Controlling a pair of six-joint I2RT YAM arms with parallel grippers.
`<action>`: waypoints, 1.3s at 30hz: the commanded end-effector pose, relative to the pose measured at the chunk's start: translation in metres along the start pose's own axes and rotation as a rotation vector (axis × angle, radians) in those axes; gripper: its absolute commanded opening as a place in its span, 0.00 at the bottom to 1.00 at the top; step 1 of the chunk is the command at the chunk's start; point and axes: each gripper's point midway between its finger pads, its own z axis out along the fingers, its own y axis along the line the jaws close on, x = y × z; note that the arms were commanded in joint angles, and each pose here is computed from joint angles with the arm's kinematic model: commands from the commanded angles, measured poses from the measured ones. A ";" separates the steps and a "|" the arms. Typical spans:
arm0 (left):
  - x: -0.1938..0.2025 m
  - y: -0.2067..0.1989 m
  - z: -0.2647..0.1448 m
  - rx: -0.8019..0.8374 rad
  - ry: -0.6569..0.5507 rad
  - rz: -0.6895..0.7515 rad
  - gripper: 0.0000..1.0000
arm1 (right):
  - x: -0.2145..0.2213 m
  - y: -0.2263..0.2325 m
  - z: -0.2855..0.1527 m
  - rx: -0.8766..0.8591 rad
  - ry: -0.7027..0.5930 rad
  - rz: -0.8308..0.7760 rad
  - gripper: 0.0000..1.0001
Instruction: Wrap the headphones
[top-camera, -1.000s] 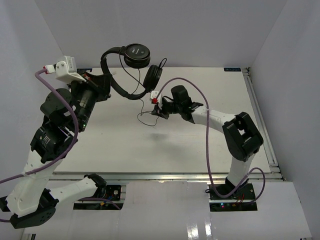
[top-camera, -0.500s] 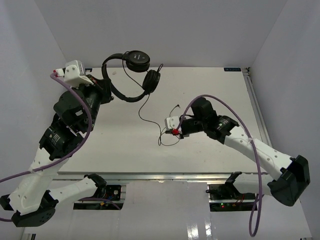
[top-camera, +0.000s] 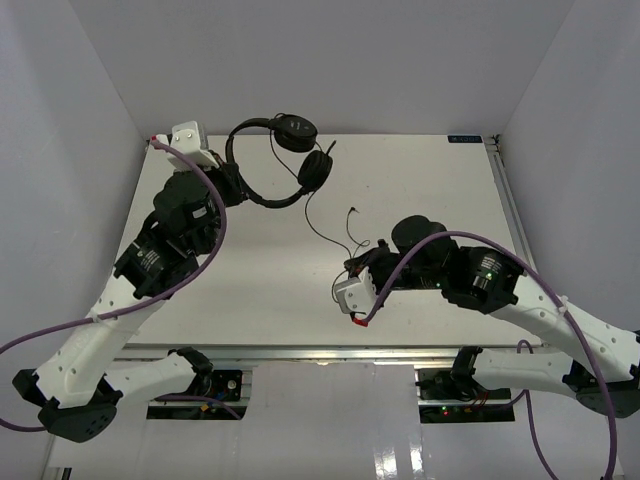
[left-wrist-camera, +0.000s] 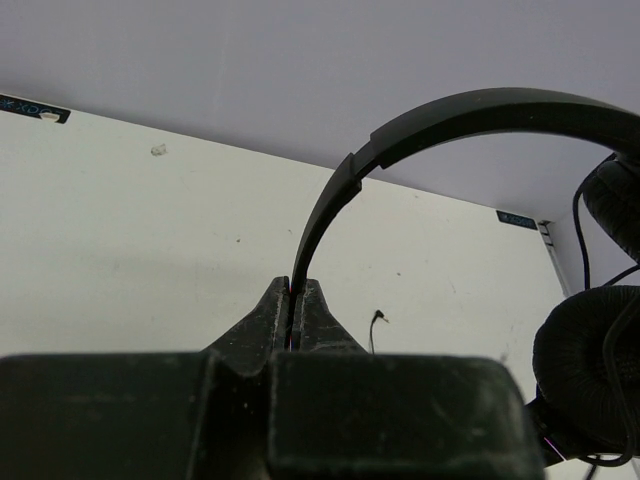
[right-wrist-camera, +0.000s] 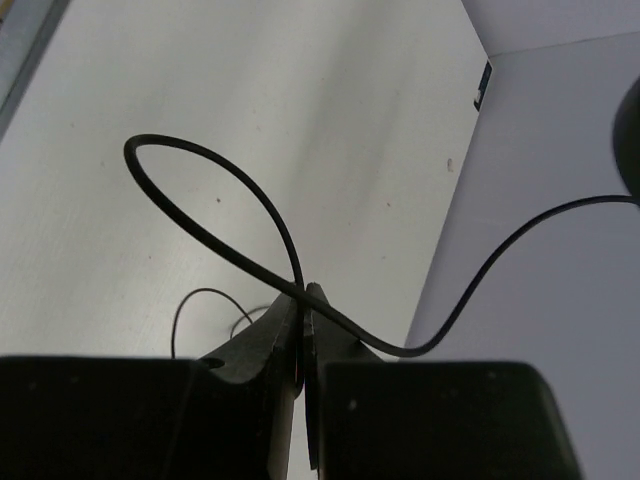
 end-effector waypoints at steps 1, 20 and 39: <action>0.008 0.012 0.009 -0.029 -0.010 -0.001 0.00 | -0.001 -0.051 -0.042 0.133 0.139 -0.129 0.08; 0.029 0.003 0.030 0.122 0.069 -0.253 0.00 | 0.038 0.019 -0.010 -0.077 0.246 -0.227 0.08; 0.025 -0.008 0.053 0.206 0.086 -0.424 0.00 | 0.031 0.051 0.025 -0.177 0.225 -0.298 0.08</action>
